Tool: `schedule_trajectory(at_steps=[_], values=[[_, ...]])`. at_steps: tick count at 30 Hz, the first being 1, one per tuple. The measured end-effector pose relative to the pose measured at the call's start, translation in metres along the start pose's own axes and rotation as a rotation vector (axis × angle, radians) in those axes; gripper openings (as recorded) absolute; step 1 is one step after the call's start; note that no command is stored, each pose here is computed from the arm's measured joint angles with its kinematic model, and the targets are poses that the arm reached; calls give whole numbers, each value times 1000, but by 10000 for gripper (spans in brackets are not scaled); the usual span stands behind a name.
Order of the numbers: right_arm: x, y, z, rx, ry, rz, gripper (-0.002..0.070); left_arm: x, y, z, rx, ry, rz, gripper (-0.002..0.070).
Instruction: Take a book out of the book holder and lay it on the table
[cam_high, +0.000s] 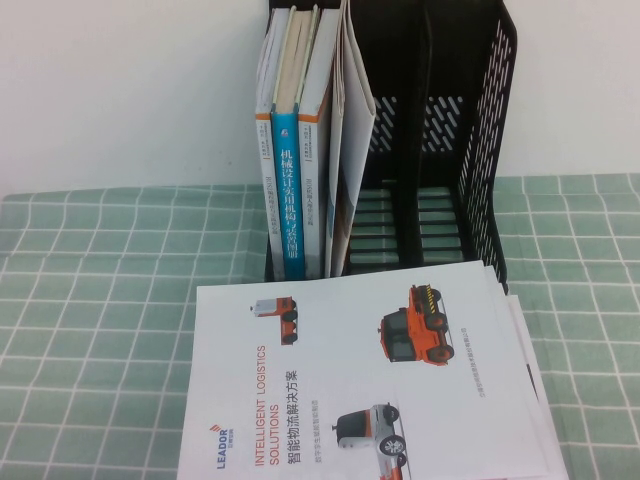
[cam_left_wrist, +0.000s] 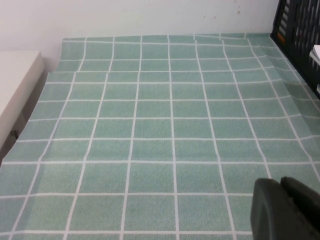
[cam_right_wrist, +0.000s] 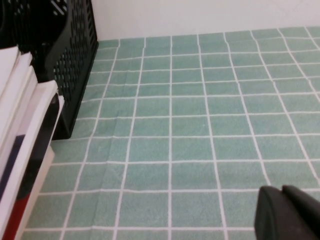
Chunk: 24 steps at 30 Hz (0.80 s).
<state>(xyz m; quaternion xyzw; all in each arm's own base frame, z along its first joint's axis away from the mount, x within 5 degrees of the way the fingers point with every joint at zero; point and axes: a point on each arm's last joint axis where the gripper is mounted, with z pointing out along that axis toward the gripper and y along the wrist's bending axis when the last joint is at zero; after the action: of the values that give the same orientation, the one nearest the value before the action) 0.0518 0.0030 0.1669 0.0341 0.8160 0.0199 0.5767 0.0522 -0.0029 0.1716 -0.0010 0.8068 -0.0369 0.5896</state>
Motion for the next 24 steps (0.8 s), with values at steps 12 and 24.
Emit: schedule_trajectory(at_steps=[12,24], values=[[0,-2,0,23,4,-53,-2,0,0,0,0,0,0,-3],[0,-5,0,60,8,-131,-2,0,0,0,0,0,0,-3]])
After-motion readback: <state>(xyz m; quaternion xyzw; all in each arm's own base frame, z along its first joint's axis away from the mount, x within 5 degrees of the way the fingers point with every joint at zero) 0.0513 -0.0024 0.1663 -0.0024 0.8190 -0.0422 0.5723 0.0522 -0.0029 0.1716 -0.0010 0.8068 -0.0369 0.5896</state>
